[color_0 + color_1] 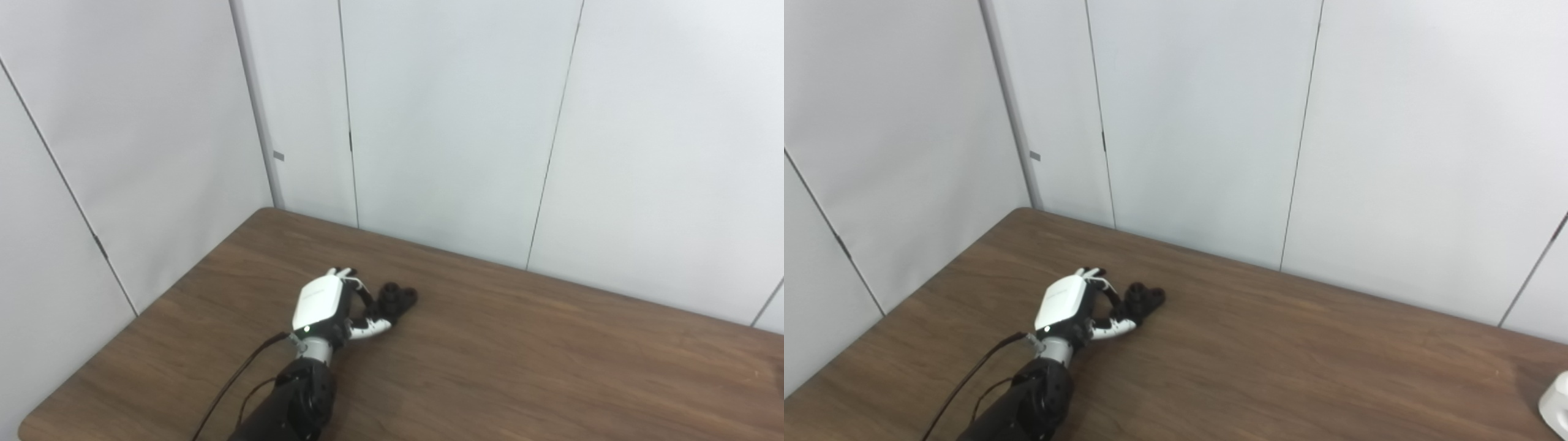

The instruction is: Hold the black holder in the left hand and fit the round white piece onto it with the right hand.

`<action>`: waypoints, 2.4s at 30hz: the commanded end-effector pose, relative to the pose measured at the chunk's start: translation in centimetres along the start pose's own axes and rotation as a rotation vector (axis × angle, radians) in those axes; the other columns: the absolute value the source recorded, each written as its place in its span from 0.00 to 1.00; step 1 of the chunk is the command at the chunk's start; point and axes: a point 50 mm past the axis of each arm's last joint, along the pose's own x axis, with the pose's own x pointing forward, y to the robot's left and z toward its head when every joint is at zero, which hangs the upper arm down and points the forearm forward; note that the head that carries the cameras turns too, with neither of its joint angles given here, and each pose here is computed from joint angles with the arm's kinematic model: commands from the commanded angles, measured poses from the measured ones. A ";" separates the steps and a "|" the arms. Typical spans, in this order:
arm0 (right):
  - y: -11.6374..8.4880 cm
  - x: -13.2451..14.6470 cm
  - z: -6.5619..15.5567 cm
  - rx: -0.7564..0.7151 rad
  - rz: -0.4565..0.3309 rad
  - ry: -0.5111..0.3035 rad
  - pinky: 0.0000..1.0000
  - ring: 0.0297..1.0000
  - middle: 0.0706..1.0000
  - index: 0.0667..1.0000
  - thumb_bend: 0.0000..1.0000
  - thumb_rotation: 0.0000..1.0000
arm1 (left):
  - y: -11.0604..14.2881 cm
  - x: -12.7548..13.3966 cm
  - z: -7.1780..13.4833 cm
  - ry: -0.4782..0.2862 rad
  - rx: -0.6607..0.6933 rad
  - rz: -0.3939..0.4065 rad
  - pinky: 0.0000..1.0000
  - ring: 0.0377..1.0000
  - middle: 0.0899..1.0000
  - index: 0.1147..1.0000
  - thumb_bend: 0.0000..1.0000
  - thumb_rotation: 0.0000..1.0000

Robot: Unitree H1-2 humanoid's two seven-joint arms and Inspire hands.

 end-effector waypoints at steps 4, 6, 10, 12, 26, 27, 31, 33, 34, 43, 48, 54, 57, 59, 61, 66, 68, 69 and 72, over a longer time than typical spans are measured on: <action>2.5 -0.9 -0.1 0.026 0.037 0.039 0.48 0.76 0.84 0.84 1.00 0.79 | -1.7 -2.3 1.6 -0.103 -0.049 -0.159 0.96 0.97 0.88 0.41 0.52 0.04; 2.7 -0.6 0.2 0.039 0.029 0.038 0.51 0.77 0.86 0.85 1.00 0.77 | -1.6 -2.6 1.8 -0.114 -0.055 -0.174 0.96 0.96 0.88 0.41 0.52 0.04; 2.9 -0.1 0.8 0.027 0.013 0.023 0.59 0.83 0.90 0.89 1.00 0.76 | -1.1 -2.8 2.1 -0.137 -0.056 -0.179 0.95 0.96 0.88 0.41 0.52 0.04; 3.0 0.1 1.1 0.025 0.004 0.012 0.67 0.88 0.93 0.93 1.00 0.76 | -0.8 -2.9 2.2 -0.155 -0.058 -0.182 0.96 0.96 0.88 0.41 0.52 0.04; 0.3 -0.1 3.3 -0.055 -0.145 0.045 1.00 1.00 1.00 1.00 0.76 0.16 | 0.6 -5.0 3.3 -0.277 -0.089 -0.234 0.96 0.96 0.87 0.41 0.52 0.04; 0.0 -0.2 3.0 -0.072 -0.165 0.047 1.00 1.00 1.00 0.99 0.75 0.13 | 0.6 -5.1 3.3 -0.288 -0.093 -0.238 0.96 0.96 0.87 0.41 0.52 0.04; -1.3 -0.5 2.3 -0.116 -0.213 0.050 1.00 1.00 1.00 0.99 0.76 0.13 | 0.4 -5.6 3.5 -0.321 -0.101 -0.246 0.95 0.96 0.87 0.41 0.52 0.04; -2.1 -0.5 2.0 -0.136 -0.234 0.053 1.00 1.00 1.00 0.99 0.77 0.15 | 0.3 -6.0 3.9 -0.328 -0.106 -0.252 0.95 0.96 0.87 0.41 0.52 0.04; -2.5 -0.4 1.9 -0.140 -0.243 0.053 1.00 1.00 1.00 0.99 0.79 0.20 | 0.3 -6.1 4.1 -0.333 -0.109 -0.255 0.95 0.96 0.87 0.41 0.52 0.04; -6.3 1.0 4.6 -0.322 -0.334 0.017 0.99 1.00 1.00 0.97 0.95 0.57 | -0.3 -7.3 5.3 -0.376 -0.117 -0.290 0.95 0.95 0.87 0.41 0.52 0.04; -8.4 2.2 5.7 -0.377 -0.369 0.005 0.96 1.00 1.00 0.98 1.00 0.67 | -0.8 -7.8 5.8 -0.399 -0.113 -0.294 0.95 0.95 0.87 0.41 0.52 0.04; -10.6 3.3 7.2 -0.389 -0.383 -0.008 1.00 1.00 1.00 1.00 1.00 0.67 | -1.2 -8.4 6.2 -0.416 -0.118 -0.303 0.95 0.95 0.86 0.41 0.52 0.04; -11.4 4.0 7.8 -0.384 -0.396 -0.019 1.00 1.00 1.00 1.00 0.84 0.25 | -1.2 -8.8 6.3 -0.424 -0.118 -0.310 0.96 0.95 0.87 0.41 0.52 0.04; -11.9 4.5 8.0 -0.400 -0.403 -0.016 1.00 1.00 1.00 0.99 0.80 0.05 | -1.3 -9.1 6.3 -0.429 -0.123 -0.313 0.96 0.95 0.87 0.41 0.52 0.04; -12.5 4.9 7.9 -0.411 -0.399 -0.010 1.00 1.00 1.00 0.98 0.81 0.01 | -1.3 -9.4 6.3 -0.430 -0.130 -0.319 0.96 0.95 0.87 0.41 0.52 0.04; -13.3 6.2 7.7 -0.429 -0.391 0.039 0.99 1.00 1.00 0.98 0.82 0.00 | -1.1 -9.2 5.7 -0.429 -0.134 -0.331 0.97 0.96 0.88 0.41 0.52 0.04; -14.0 7.0 6.4 -0.446 -0.386 0.058 0.97 0.99 1.00 0.95 0.84 0.00 | -1.0 -8.8 5.1 -0.440 -0.137 -0.330 0.97 0.96 0.88 0.41 0.52 0.04; -14.5 7.4 5.5 -0.449 -0.381 0.070 0.96 0.98 0.99 0.93 0.86 0.02 | -0.9 -8.6 4.8 -0.442 -0.138 -0.330 0.97 0.96 0.87 0.41 0.52 0.04; -15.1 8.7 3.6 -0.436 -0.358 0.112 0.94 0.97 0.97 0.90 0.98 0.43 | -0.6 -8.3 4.1 -0.443 -0.145 -0.333 0.96 0.96 0.87 0.41 0.52 0.04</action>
